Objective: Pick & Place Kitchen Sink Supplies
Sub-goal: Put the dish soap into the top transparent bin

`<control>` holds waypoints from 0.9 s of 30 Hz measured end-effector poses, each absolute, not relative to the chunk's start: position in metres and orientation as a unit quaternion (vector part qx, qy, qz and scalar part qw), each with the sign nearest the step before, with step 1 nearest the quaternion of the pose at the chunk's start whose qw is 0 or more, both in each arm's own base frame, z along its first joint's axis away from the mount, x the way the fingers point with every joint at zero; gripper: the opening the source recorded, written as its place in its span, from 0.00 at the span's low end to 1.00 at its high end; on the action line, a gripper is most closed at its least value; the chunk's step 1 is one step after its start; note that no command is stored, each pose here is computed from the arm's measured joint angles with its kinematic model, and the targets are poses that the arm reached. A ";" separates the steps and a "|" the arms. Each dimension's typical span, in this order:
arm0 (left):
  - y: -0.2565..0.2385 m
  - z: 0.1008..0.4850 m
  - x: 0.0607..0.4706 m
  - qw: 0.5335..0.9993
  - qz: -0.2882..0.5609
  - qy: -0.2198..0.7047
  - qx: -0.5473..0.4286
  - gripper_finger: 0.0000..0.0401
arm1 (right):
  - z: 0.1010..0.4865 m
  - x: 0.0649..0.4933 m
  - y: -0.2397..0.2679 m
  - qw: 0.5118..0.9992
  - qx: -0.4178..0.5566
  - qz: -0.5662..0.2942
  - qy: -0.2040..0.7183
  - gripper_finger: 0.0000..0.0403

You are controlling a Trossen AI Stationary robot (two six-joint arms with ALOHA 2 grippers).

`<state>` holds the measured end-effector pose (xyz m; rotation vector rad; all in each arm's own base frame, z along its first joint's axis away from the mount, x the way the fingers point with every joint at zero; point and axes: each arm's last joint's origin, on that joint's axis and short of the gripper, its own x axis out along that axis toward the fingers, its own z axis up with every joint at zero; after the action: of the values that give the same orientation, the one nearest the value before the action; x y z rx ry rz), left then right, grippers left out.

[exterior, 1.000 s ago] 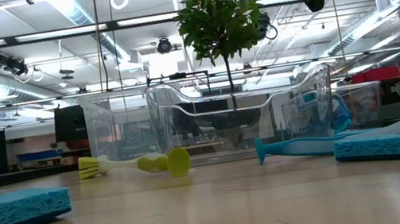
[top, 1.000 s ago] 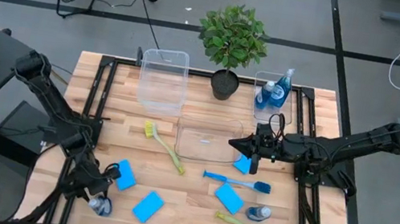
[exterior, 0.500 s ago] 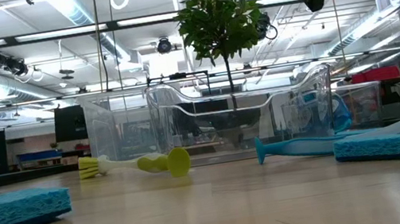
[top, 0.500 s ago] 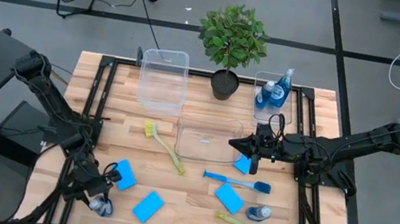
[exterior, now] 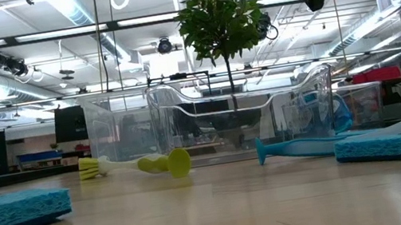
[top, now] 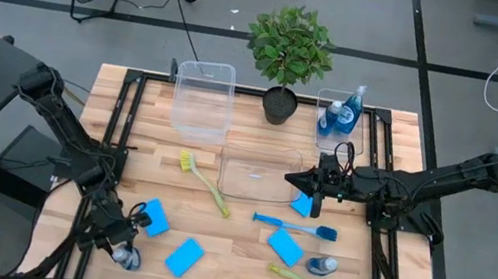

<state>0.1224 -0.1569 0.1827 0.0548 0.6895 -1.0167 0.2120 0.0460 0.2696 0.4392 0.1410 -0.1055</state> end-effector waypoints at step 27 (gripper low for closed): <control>-0.152 0.297 0.157 0.866 -0.386 0.317 -0.029 0.41 | 0.283 0.213 0.046 0.984 0.175 -0.034 0.005 0.00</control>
<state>0.1573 -0.1517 0.2970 -0.0612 0.6650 -0.8083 0.2132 0.0464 0.2834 0.3509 0.0095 -0.0693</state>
